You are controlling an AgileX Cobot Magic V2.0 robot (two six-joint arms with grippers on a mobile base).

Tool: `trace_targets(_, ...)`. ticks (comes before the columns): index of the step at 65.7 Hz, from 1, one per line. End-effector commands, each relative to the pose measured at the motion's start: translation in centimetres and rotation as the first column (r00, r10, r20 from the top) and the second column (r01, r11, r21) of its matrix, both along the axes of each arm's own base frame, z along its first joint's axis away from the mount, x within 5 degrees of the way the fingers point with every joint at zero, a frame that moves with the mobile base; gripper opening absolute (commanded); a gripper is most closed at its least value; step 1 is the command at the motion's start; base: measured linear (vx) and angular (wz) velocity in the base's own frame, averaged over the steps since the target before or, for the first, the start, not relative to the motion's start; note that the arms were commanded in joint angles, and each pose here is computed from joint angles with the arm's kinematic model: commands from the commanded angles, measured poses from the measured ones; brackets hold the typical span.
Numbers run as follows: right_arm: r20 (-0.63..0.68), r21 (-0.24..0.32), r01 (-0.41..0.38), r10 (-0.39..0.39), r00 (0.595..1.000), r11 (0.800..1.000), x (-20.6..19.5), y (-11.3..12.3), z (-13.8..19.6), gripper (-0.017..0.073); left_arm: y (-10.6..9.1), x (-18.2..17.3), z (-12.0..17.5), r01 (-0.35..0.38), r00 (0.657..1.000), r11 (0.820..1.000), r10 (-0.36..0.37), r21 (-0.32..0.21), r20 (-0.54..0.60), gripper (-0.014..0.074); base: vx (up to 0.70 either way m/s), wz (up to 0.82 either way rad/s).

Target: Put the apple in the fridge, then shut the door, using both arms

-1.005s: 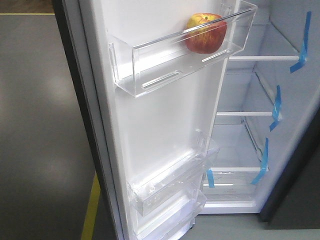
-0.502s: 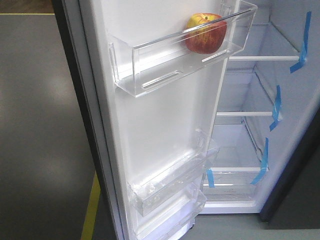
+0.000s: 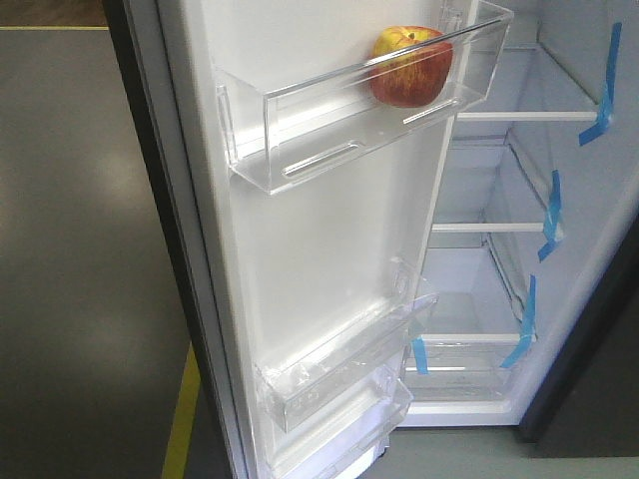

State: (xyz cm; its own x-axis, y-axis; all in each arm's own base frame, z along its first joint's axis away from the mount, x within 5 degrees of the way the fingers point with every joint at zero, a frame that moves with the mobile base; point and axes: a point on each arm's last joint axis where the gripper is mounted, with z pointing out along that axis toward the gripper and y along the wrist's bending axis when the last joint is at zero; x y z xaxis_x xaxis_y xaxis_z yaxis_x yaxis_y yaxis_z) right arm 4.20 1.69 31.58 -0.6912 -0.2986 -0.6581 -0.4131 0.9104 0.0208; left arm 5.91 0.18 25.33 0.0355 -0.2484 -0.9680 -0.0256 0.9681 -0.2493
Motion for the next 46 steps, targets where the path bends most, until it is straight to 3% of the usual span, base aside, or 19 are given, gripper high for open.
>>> trace_targets(1,0.060,0.017,-0.009,0.008,0.998,1.000,0.4,0.1,1.0,0.0564,0.0,1.2,2.9,0.008,0.996,1.000,-0.007,0.010,-0.094,-0.0006,0.00,0.00)
trace_targets(11,0.060,0.017,-0.009,0.008,0.998,1.000,0.4,0.1,1.0,0.0564,0.0,4.1,5.4,0.035,0.950,0.998,-0.017,0.053,-0.311,-0.0006,0.00,0.00)
trace_targets(21,0.060,0.017,-0.009,0.008,0.998,1.000,0.4,0.1,1.0,0.0564,0.1,8.0,6.4,0.081,0.861,0.993,-0.025,0.089,-0.508,-0.0006,0.00,0.00)
trace_targets(30,0.060,0.017,-0.009,0.008,0.998,1.000,0.4,0.1,1.0,0.0564,0.2,11.6,6.8,0.116,0.785,0.988,-0.030,0.100,-0.619,-0.0006,0.00,0.00)
trace_targets(46,0.060,0.017,-0.009,0.008,0.998,1.000,0.4,0.1,1.0,0.0564,0.4,18.2,7.0,0.171,0.699,0.978,-0.034,0.121,-0.714,-0.0006,0.00,0.00)
